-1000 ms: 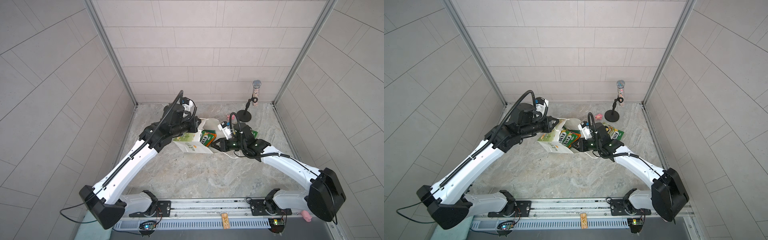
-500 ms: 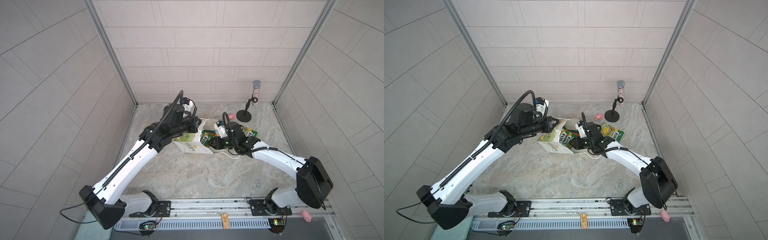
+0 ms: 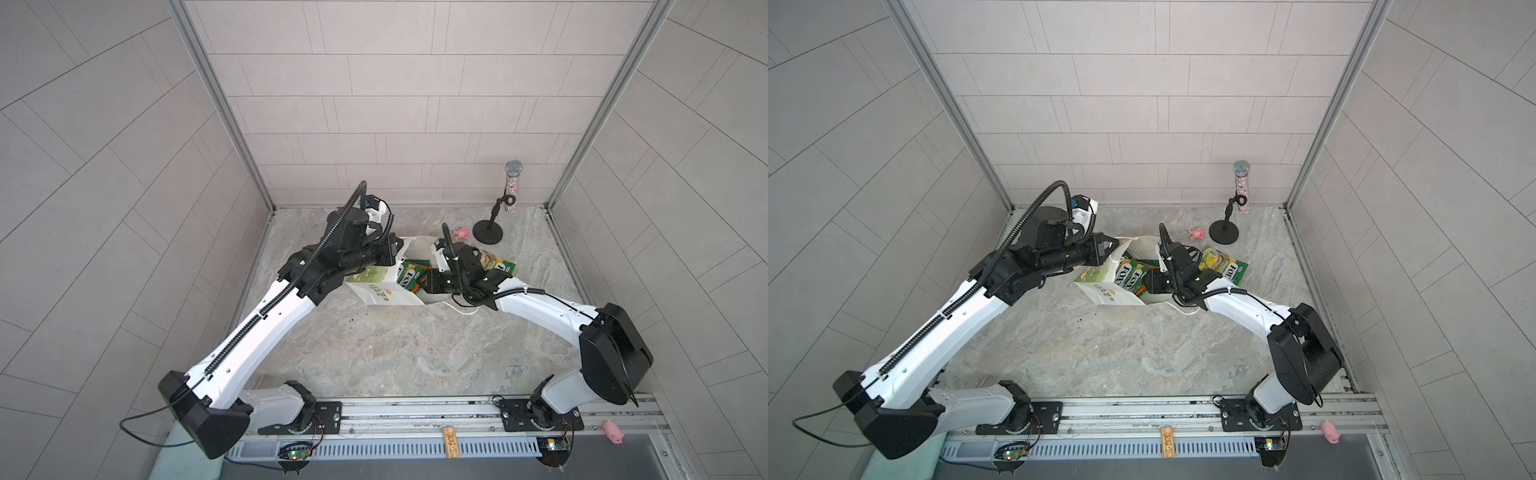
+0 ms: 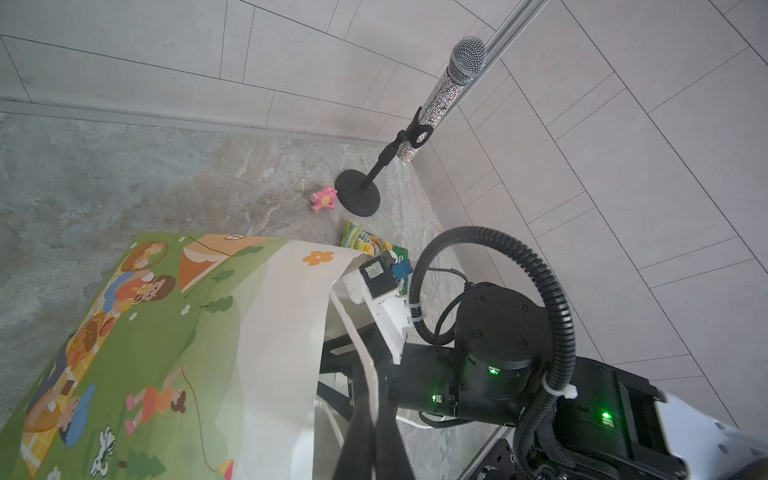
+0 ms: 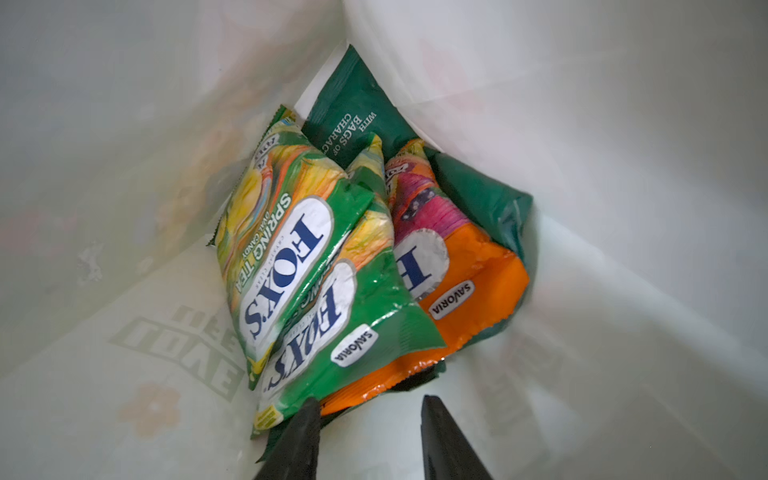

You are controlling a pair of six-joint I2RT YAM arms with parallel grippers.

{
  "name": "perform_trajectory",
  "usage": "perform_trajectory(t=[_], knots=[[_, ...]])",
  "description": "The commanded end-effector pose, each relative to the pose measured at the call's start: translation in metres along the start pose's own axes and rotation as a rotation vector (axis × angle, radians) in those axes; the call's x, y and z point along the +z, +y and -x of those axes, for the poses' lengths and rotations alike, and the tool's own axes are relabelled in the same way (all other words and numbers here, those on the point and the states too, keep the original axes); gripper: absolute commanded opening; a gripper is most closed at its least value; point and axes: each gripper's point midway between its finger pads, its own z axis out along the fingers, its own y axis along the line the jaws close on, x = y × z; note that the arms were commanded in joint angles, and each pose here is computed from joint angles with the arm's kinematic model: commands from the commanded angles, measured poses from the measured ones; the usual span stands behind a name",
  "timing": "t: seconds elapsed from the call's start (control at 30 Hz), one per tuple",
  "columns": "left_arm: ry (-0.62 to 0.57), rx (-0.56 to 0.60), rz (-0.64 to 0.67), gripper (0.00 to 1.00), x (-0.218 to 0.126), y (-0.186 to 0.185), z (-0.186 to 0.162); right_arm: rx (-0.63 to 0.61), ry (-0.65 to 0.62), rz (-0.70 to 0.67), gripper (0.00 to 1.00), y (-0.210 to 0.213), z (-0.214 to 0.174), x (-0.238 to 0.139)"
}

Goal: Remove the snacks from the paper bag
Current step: 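Lower the right gripper into the bag onto a green FOX'S packet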

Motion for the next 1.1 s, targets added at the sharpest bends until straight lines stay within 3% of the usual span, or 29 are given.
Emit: perform_trajectory(t=[0.0, 0.4, 1.07], knots=[[-0.018, 0.005, -0.013, 0.00, -0.003, -0.002, 0.005, 0.033, -0.011, -0.033, 0.44, -0.005, 0.002, 0.005], [-0.010, -0.002, -0.028, 0.00, 0.000, -0.005, 0.005, 0.108, -0.076, 0.056, 0.49, 0.010, 0.013, 0.009], [0.005, -0.016, -0.062, 0.00, 0.004, -0.011, 0.003, 0.182, -0.105, -0.013, 0.50, -0.007, 0.012, 0.020]])
